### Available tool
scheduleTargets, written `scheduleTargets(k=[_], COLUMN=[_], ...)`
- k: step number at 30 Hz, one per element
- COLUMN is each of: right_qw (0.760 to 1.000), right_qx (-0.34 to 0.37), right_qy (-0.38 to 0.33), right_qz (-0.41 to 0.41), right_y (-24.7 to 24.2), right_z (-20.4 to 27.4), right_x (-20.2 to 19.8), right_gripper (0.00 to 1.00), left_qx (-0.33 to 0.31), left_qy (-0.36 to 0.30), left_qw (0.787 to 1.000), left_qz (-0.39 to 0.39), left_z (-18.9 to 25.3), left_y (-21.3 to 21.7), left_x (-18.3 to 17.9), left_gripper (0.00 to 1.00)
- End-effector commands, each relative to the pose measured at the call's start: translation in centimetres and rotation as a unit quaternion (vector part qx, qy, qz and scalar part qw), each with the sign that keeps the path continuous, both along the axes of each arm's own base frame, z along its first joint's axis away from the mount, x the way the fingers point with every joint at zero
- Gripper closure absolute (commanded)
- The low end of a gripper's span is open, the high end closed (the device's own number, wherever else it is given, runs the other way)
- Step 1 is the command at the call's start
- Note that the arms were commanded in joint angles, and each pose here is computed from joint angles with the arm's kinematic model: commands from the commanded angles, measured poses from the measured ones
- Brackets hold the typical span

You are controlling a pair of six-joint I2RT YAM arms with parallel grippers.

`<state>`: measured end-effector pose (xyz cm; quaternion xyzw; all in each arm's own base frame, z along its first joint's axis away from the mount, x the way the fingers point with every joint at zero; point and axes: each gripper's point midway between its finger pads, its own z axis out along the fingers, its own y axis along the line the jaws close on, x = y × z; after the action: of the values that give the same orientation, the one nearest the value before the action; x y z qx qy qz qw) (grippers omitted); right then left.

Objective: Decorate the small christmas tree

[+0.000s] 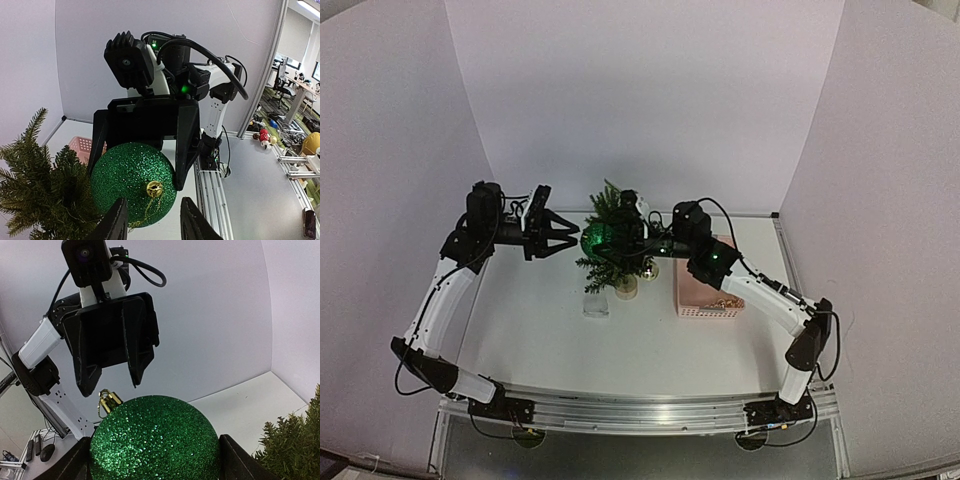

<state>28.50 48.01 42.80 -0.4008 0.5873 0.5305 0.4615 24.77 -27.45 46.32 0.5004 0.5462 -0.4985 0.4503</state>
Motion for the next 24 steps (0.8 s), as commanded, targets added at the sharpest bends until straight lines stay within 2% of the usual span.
scheduleTargets(k=[1, 5, 14, 24], right_qw=[0.999, 0.999, 0.999, 1.000], right_qx=[0.026, 0.022, 0.021, 0.018], right_qy=[-0.033, -0.032, -0.025, -0.018], right_qz=[-0.002, -0.009, -0.014, -0.012], right_y=[-0.1, -0.2, 0.1, 0.4], right_z=[2.3, 2.0, 1.6, 1.1], right_x=[-0.3, 0.0, 0.3, 0.6], right_gripper=[0.47, 0.48, 0.50, 0.50], left_qx=[0.007, 0.011, 0.009, -0.002], left_qy=[-0.014, -0.018, -0.020, -0.024], left_qw=[1.000, 0.999, 0.999, 1.000], left_qz=[-0.022, -0.024, -0.025, -0.017], left_z=[0.2, -0.4, -0.3, 0.1], left_y=[0.0, -0.2, -0.5, -0.5], left_x=[-0.9, -0.9, -1.0, -0.9], left_gripper=[0.63, 0.63, 0.72, 0.76])
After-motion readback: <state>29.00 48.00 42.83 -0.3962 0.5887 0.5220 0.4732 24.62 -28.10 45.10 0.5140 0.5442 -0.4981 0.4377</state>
